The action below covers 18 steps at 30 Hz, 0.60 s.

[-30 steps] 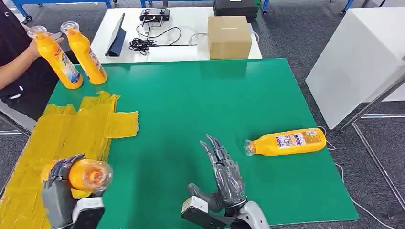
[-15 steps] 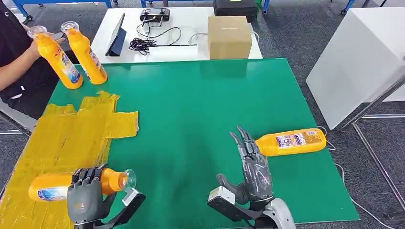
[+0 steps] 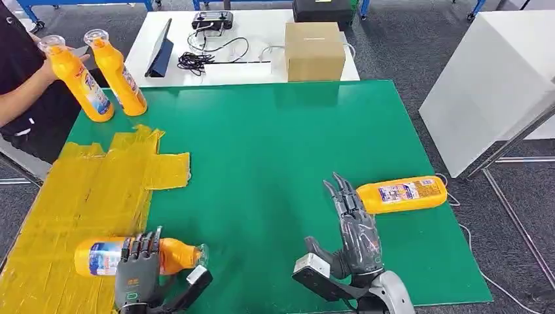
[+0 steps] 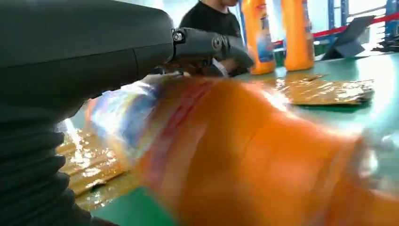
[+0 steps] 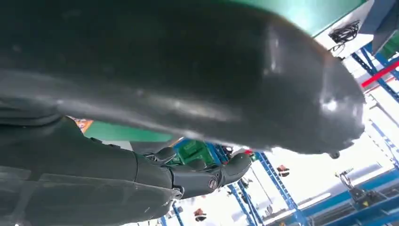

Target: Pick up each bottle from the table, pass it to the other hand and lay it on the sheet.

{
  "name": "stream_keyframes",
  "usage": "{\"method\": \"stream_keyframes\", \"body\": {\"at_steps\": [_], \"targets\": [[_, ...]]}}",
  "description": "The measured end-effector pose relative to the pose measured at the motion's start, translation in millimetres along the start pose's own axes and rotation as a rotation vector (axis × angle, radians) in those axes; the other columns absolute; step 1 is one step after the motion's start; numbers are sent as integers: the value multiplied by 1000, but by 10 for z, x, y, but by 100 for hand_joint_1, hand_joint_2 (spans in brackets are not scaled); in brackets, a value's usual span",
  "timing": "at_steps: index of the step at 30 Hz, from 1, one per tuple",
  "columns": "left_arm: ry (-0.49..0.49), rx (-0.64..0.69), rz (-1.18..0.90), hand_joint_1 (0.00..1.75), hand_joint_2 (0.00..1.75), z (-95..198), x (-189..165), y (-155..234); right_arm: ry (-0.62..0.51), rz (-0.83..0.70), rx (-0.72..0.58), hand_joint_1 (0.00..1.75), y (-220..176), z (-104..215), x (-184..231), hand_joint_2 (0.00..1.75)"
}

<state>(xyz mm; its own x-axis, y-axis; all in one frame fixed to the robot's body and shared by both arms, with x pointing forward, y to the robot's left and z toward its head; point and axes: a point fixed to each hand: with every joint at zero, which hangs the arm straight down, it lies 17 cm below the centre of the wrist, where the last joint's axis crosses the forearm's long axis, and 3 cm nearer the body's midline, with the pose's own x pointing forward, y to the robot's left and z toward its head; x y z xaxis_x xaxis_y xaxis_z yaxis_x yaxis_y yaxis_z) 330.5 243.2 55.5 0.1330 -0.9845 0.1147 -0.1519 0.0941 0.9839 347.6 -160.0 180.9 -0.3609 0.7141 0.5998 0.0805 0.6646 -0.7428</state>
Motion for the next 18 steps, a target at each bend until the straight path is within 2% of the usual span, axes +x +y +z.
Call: {"method": "stream_keyframes", "body": {"at_steps": [4, 14, 16, 17, 18], "targets": [[-27, 23, -2, 0, 0, 7, 24, 35, 6, 2, -3, 0, -13, 1, -24, 0], [-10, 65, 0, 0, 0, -3, -51, 118, 11, 3, -5, 0, -22, 6, -42, 0], [-101, 195, 77, 0, 0, -11, 123, 457, 20, 12, -9, 0, -17, 44, -66, 0], [-106, 203, 101, 0, 0, -7, 142, 489, 21, 14, -12, 0, -20, 49, -69, 175], [-112, 219, 157, 0, 0, -12, 171, 563, 24, 17, -16, 0, -25, 57, -74, 175]]}}
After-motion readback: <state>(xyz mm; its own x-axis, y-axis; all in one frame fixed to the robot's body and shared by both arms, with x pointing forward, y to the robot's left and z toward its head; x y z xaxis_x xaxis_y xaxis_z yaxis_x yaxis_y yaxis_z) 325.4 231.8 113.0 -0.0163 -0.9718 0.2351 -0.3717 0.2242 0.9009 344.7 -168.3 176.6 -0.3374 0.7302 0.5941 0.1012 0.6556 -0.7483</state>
